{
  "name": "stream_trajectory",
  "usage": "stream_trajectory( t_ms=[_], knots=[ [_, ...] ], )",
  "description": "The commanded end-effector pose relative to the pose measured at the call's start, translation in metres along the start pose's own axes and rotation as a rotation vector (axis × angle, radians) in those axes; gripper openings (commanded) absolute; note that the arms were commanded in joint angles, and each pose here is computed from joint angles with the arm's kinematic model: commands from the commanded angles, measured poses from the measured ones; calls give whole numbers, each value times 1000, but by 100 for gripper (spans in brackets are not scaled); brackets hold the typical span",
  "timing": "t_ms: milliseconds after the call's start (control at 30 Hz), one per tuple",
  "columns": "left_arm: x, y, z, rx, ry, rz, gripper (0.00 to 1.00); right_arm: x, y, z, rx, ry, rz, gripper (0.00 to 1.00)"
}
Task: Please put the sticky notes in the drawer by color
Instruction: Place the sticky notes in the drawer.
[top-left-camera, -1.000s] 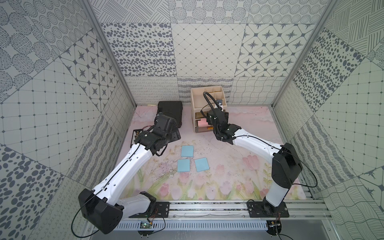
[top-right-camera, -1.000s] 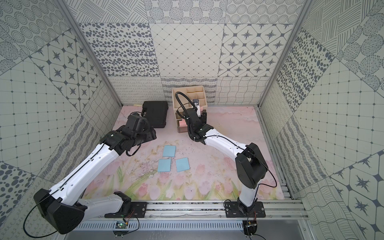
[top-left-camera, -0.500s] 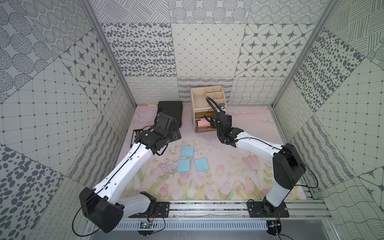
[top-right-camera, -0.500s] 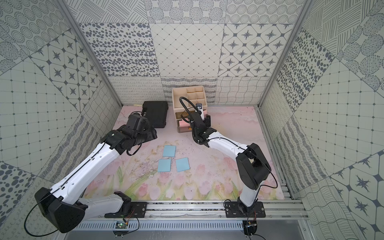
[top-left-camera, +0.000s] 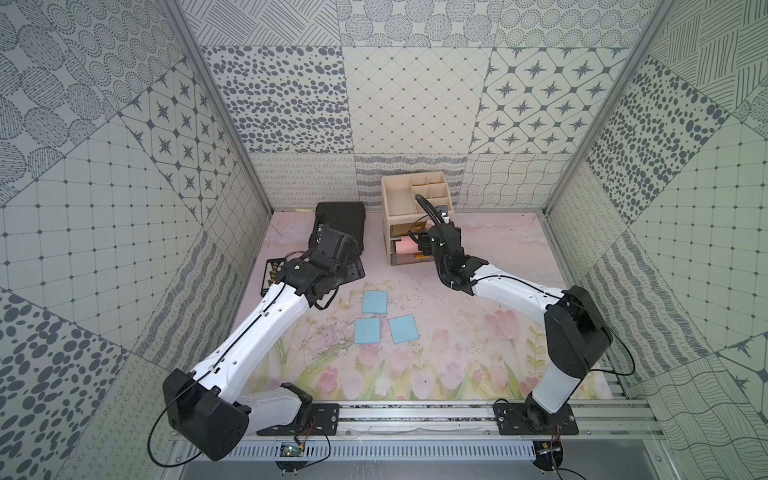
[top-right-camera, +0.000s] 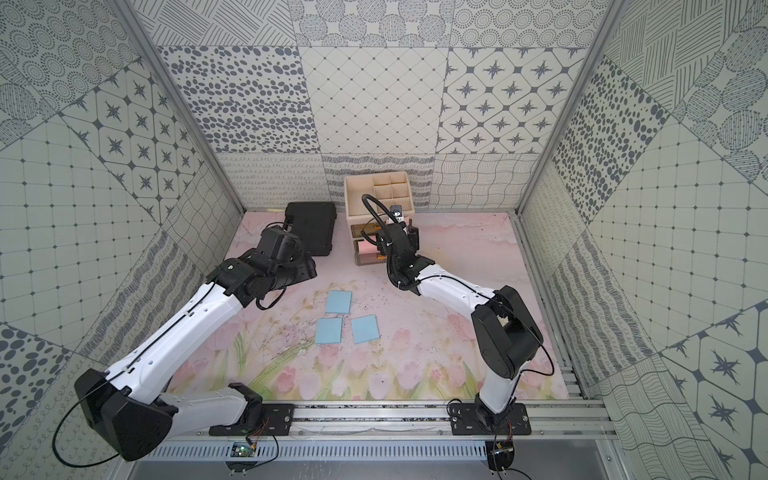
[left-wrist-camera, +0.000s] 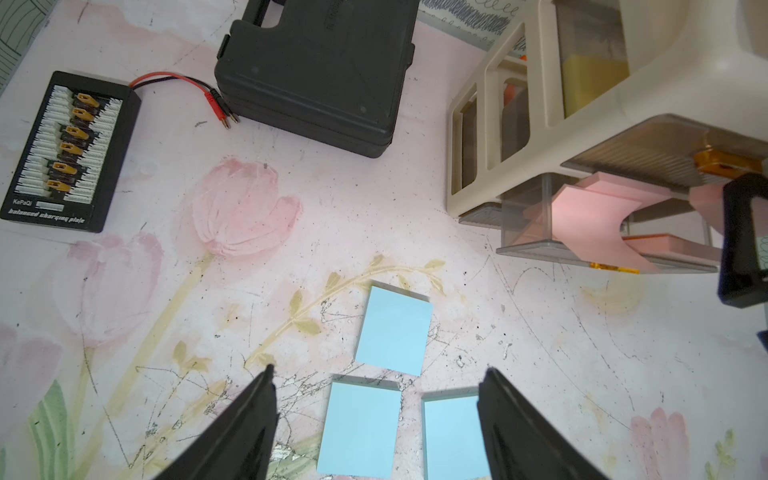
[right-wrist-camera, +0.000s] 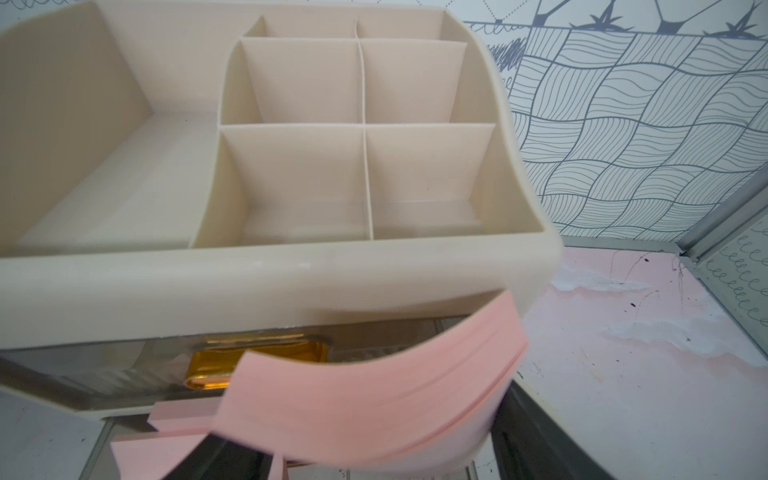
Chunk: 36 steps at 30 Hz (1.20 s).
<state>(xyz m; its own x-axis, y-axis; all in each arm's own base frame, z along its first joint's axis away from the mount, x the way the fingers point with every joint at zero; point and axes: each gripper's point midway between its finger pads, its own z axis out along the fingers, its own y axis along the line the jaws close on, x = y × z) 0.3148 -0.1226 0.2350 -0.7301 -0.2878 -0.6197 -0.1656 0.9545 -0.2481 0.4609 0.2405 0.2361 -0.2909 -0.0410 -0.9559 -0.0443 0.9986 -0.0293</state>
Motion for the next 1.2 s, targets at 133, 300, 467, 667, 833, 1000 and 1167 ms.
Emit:
stream_trajectory(
  t_ms=[133, 300, 467, 667, 833, 1000, 1167],
  knots=[
    [-10, -8, -1, 21, -28, -11, 79, 2, -1, 6, 1, -24, -1, 82],
    [-10, -8, -2, 21, -29, -10, 79, 16, 3, 14, -13, 2, -12, 82],
    [-10, -7, -2, 18, -30, -9, 79, 20, 8, 16, -39, 11, -13, 95],
    [-9, -8, 0, 19, -25, -11, 79, 12, 7, 11, -45, 7, -22, 99],
    [-7, -8, 1, 21, -23, -14, 79, -10, 4, -6, -78, -28, 18, 99],
    [-6, -11, -1, 35, -23, -5, 79, -49, -11, -39, -91, -93, 82, 99],
    [-28, -39, -6, 130, -74, 74, 80, -75, -51, -75, 5, -128, 171, 94]
  ],
)
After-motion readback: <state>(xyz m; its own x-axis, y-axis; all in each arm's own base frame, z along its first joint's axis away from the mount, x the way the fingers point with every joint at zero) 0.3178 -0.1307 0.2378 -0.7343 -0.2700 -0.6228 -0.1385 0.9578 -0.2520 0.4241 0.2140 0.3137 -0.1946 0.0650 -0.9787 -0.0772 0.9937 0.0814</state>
